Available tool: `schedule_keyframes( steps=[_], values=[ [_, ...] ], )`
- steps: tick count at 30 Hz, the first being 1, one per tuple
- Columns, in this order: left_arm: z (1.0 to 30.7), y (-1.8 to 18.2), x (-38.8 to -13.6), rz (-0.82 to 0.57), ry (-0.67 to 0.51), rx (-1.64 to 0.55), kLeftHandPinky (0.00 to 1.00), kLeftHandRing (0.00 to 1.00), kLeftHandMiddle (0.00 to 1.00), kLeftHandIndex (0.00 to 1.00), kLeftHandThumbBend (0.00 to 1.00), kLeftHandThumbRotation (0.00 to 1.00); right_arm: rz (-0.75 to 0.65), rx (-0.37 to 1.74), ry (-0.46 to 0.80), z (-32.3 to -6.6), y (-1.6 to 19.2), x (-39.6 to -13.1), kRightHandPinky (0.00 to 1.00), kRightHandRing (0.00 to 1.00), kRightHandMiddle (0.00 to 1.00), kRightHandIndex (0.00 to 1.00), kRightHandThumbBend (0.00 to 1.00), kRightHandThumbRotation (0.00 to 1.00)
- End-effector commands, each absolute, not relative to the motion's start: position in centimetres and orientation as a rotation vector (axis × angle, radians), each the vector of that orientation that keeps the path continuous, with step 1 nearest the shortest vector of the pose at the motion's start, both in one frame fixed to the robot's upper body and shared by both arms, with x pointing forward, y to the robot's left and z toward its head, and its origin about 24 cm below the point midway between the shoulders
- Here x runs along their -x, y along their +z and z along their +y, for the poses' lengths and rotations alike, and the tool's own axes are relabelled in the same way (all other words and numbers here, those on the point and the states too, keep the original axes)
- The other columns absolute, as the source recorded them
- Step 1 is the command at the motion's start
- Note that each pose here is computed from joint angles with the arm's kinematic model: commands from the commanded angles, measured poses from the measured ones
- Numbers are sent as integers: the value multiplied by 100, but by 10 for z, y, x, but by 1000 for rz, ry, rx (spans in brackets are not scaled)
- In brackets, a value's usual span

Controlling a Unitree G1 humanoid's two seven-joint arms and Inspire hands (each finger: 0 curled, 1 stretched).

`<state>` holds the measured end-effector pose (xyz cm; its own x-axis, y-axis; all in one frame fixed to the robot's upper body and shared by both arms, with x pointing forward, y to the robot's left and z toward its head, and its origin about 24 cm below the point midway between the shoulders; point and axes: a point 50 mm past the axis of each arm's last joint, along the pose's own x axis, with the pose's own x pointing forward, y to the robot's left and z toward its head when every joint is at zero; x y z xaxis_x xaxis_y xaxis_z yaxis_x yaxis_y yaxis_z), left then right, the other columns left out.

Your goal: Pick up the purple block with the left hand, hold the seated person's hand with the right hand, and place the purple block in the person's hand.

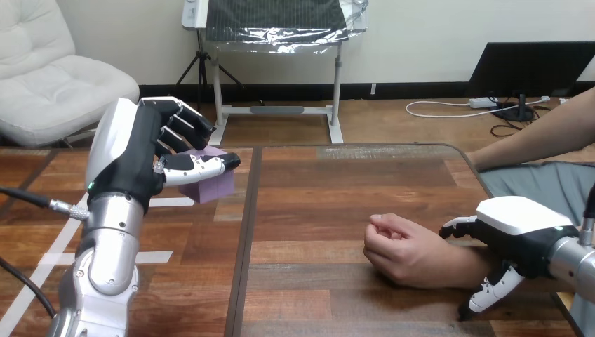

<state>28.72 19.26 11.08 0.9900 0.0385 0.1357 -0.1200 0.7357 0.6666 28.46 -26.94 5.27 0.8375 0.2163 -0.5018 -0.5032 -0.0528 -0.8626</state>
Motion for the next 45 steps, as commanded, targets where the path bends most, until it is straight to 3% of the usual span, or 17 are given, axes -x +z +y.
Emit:
schedule_keyframes(
  steps=[1, 21, 39, 45],
  values=[
    [188, 142, -292, -254, 114, -736, 35, 39, 45, 44, 69, 0, 267, 1462, 682, -246, 28, -280, 69, 84, 86, 85, 97, 31],
    [188, 144, -291, -260, 111, -705, 34, 39, 44, 44, 66, 0, 319, 1504, 693, -246, 27, -282, 63, 80, 81, 82, 95, 26],
    [188, 145, -291, -257, 108, -700, 34, 39, 45, 44, 65, 0, 422, 1606, 702, -247, 28, -286, 55, 74, 76, 77, 93, 30],
    [188, 145, -291, -256, 107, -701, 34, 39, 45, 44, 65, 0, 465, 1630, 706, -246, 27, -288, 48, 66, 71, 77, 92, 31]
  ],
)
